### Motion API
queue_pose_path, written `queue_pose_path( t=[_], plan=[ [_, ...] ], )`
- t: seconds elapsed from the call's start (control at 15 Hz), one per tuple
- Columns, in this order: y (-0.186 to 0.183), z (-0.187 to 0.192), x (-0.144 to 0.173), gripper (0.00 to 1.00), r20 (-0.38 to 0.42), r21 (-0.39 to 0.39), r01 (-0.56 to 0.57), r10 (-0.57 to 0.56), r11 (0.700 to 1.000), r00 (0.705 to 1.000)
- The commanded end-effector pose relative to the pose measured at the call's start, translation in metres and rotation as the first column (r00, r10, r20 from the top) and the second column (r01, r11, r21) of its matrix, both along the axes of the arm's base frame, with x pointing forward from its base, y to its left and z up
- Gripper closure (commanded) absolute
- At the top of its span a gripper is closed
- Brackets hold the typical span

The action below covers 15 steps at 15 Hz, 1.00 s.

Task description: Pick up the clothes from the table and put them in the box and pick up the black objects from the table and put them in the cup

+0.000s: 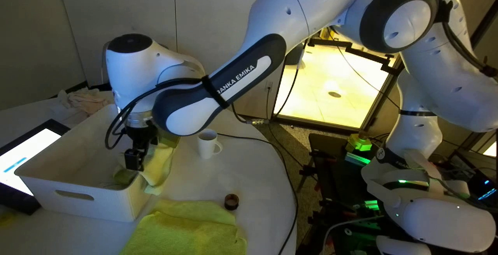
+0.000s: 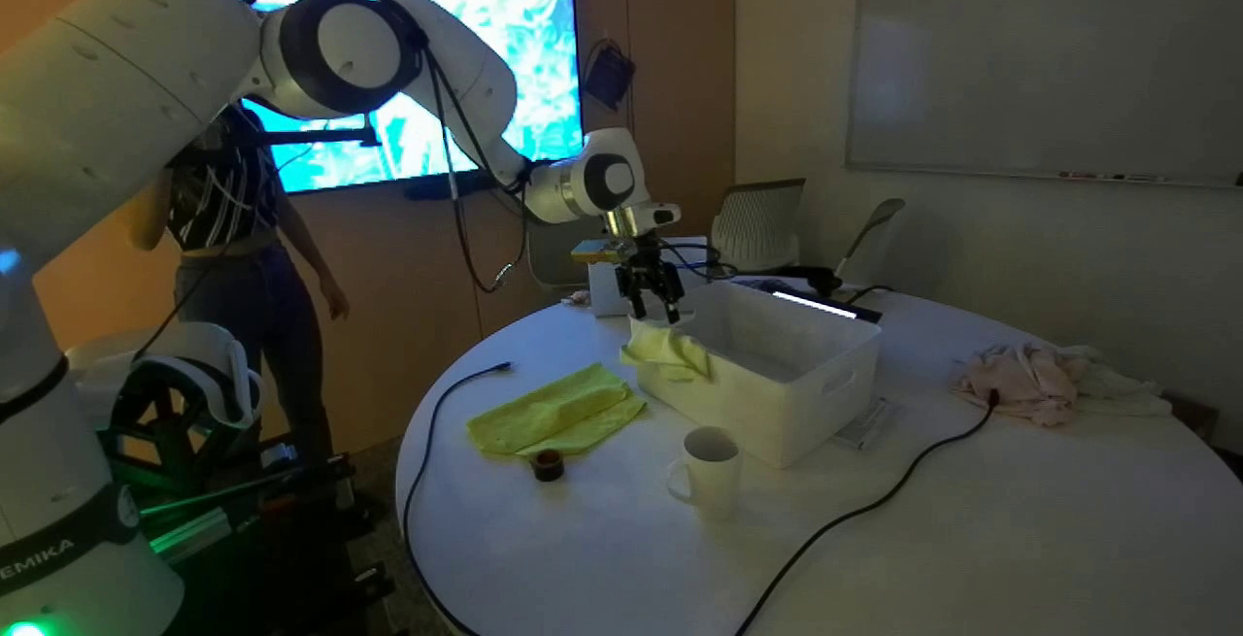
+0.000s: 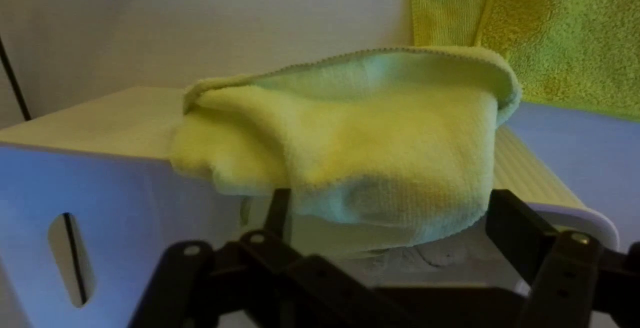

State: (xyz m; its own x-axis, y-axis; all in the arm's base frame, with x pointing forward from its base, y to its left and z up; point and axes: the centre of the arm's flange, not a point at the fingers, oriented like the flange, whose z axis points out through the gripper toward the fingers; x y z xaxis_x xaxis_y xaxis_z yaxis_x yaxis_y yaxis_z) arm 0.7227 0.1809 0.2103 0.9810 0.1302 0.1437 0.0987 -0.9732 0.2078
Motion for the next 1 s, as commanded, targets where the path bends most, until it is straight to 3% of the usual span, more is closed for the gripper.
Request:
queue_pose_path(
  t=[0.0, 0.47, 0.93],
  plan=[
    [-0.034, 0.025, -0.071, 0.0, 0.059, 0.008, 0.022, -0.022, 1.0, 0.998],
    [-0.042, -0.021, -0.104, 0.0, 0.069, 0.088, -0.042, 0.036, 0.995, 0.997],
    [-0.034, -0.048, -0.123, 0.0, 0.192, 0.129, -0.157, 0.131, 0.979, 0.973]
  ],
)
